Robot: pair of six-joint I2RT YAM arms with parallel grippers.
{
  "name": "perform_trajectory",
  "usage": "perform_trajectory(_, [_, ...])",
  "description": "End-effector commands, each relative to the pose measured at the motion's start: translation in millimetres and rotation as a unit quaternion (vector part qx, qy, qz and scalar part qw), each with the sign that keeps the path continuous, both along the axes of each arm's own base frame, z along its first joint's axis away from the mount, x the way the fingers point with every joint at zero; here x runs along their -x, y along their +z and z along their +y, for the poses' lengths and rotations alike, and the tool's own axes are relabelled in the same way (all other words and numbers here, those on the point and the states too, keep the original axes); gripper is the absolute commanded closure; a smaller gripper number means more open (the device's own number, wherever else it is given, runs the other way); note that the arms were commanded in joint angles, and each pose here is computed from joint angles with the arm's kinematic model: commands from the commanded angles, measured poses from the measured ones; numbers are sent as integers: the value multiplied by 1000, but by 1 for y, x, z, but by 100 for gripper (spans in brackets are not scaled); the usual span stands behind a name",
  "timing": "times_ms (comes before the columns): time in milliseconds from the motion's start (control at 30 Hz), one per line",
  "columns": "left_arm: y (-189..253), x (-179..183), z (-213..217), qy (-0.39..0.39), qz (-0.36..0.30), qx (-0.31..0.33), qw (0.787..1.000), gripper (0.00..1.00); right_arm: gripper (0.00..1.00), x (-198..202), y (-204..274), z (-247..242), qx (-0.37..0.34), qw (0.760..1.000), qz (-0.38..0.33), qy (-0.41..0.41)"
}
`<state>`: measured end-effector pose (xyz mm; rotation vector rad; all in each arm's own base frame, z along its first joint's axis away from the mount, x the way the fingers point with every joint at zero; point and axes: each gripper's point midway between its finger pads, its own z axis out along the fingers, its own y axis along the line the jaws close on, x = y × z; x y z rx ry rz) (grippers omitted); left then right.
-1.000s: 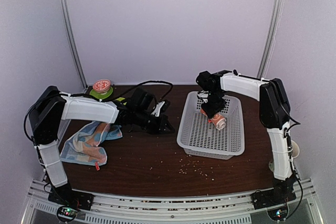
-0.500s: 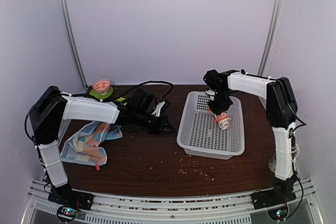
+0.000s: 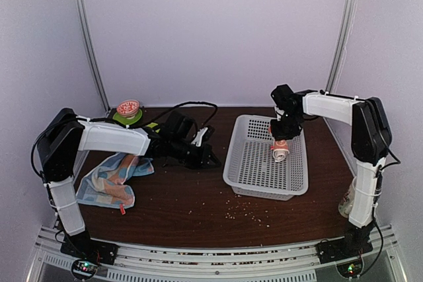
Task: Roll the towels
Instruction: Place the towel in the bin.
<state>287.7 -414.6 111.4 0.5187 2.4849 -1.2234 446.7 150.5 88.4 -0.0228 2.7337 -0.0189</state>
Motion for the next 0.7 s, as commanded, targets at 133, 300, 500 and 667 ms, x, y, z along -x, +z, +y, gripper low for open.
perform_trajectory(133, [10, -13, -6, 12, -10, 18, 1000, 100, 100, -16, 16, 5, -124, 983, -44, -126])
perform_trajectory(300, [6, -11, -4, 12, -7, 14, 1000, 100, 100, -9, -11, -19, -60, 985, -8, -159])
perform_trajectory(500, [3, -10, -5, 9, -2, 14, 1000, 100, 97, -6, -22, -37, 3, 985, 12, -170])
perform_trajectory(667, [1, -10, -6, 10, 1, 13, 1000, 100, 72, -7, -16, -46, 25, 983, 5, -181])
